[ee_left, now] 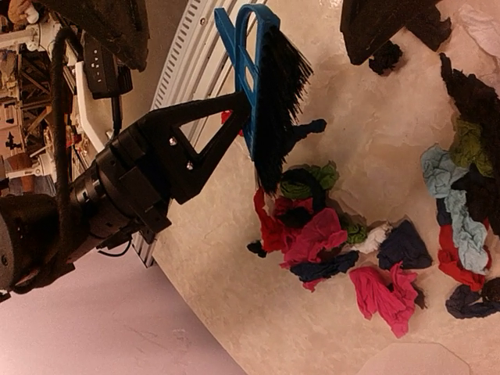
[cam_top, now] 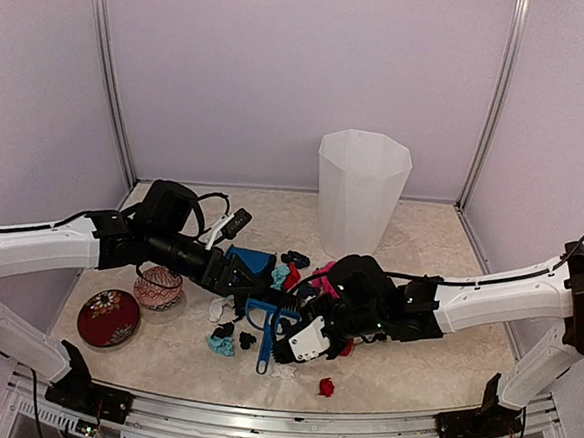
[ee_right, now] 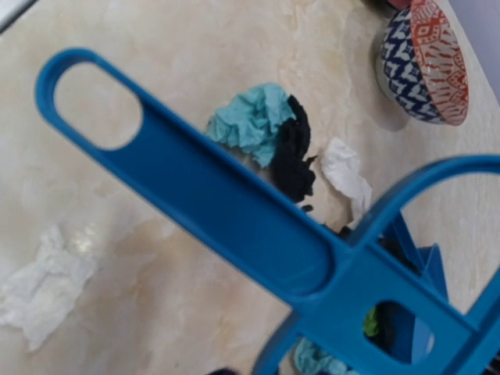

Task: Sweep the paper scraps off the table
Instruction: Pass from the right arm to the left

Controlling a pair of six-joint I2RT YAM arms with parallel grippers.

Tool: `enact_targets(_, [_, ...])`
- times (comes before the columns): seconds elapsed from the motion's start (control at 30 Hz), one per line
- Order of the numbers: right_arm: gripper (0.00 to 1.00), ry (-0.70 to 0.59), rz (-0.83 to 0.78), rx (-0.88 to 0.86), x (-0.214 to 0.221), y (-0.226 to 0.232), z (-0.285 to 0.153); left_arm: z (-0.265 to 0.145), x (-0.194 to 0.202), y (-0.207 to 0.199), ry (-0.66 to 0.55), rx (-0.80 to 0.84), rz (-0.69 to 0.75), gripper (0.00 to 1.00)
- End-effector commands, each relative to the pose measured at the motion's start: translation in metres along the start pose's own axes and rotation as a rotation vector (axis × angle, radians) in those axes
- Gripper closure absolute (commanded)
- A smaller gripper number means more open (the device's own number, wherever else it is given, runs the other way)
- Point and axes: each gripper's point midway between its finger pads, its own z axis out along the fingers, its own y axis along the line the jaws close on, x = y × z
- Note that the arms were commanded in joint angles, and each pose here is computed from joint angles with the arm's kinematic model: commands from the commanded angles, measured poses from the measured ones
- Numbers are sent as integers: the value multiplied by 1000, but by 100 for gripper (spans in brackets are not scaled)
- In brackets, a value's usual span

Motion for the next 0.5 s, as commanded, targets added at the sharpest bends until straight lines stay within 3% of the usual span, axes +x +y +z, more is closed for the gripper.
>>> enact_targets(0.0, [100,21,-63,-1,2,-11,0,17,11,-10,61,72,25,20])
enact_targets(0.2, [100,55,-103,-12,6,-12,0,30,20,-1,108,79,2,31])
enact_targets(0.47, [100,84,-120,-13,11,-15,2,36,15,-3,115,96,1,55])
